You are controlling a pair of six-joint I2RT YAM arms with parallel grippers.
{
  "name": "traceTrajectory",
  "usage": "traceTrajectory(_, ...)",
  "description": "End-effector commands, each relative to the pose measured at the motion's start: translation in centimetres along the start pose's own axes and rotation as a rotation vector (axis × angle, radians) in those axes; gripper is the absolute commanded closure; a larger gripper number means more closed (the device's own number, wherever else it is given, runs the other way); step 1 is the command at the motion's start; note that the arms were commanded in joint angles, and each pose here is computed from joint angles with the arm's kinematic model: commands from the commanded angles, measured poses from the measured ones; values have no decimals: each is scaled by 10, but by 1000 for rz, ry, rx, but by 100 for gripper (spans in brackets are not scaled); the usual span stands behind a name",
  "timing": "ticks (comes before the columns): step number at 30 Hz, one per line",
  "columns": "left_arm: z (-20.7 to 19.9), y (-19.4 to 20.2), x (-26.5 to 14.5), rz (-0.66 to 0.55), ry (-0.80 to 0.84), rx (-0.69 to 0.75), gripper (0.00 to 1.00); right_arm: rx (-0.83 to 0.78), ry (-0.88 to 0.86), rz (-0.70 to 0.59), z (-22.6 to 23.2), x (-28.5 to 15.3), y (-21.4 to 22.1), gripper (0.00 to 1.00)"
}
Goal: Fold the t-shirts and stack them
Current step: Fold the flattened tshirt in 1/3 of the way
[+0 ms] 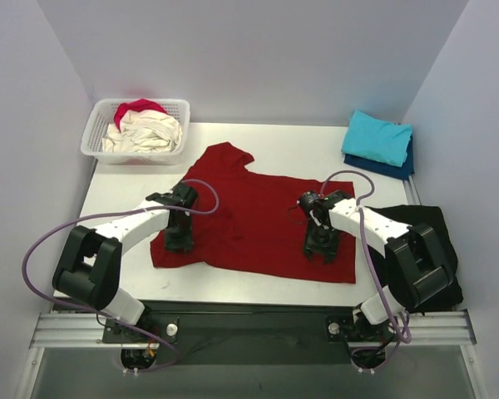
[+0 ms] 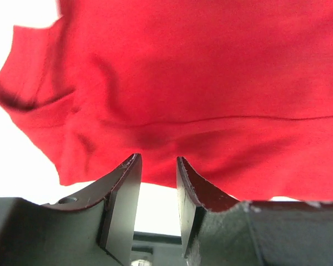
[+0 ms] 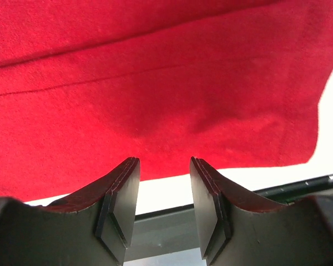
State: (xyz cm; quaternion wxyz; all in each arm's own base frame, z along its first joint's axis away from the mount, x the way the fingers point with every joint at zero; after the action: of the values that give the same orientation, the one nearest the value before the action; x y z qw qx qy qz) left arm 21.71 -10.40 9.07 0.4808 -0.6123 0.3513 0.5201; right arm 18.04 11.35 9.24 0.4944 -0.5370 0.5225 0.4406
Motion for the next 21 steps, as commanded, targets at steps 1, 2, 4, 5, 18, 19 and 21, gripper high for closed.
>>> traceTrajectory(1, 12, -13, -5, -19, -49, -107, 58, -45, -9, 28, 2, 7, 4, 58)
traceTrajectory(2, 16, -13, 0, 5, -80, -113, 59, -53, -8, 33, 2, 9, 5, 58)
traceTrajectory(4, 24, -17, 5, 21, -130, -128, 59, -64, -32, 52, 7, 15, 5, 58)
traceTrajectory(5, 28, -17, 10, 38, -154, -134, 59, -70, -35, 60, 8, 18, 5, 58)
traceTrajectory(18, 66, -6, 29, 196, -192, -265, 68, -108, -14, 226, 12, 47, 19, 60)
traceTrajectory(19, 67, -7, 26, 201, -180, -287, 68, -111, -4, 246, 9, 49, 25, 60)
traceTrajectory(21, 71, -6, 21, 211, -146, -332, 69, -110, 11, 281, 4, 51, 34, 61)
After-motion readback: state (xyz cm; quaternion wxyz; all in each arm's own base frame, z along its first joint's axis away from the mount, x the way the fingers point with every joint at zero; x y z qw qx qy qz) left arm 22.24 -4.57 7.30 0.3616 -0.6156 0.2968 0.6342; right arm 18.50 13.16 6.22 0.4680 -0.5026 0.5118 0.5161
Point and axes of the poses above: each gripper's point midway between its finger pads, its own x axis out along the fingers, its own z axis along the line the jaws close on, y = z × x, the point moved 6 cm from there along -x, back along the fingers, and after that the axes turned 12 degrees about -x, right-handed, at the moved point
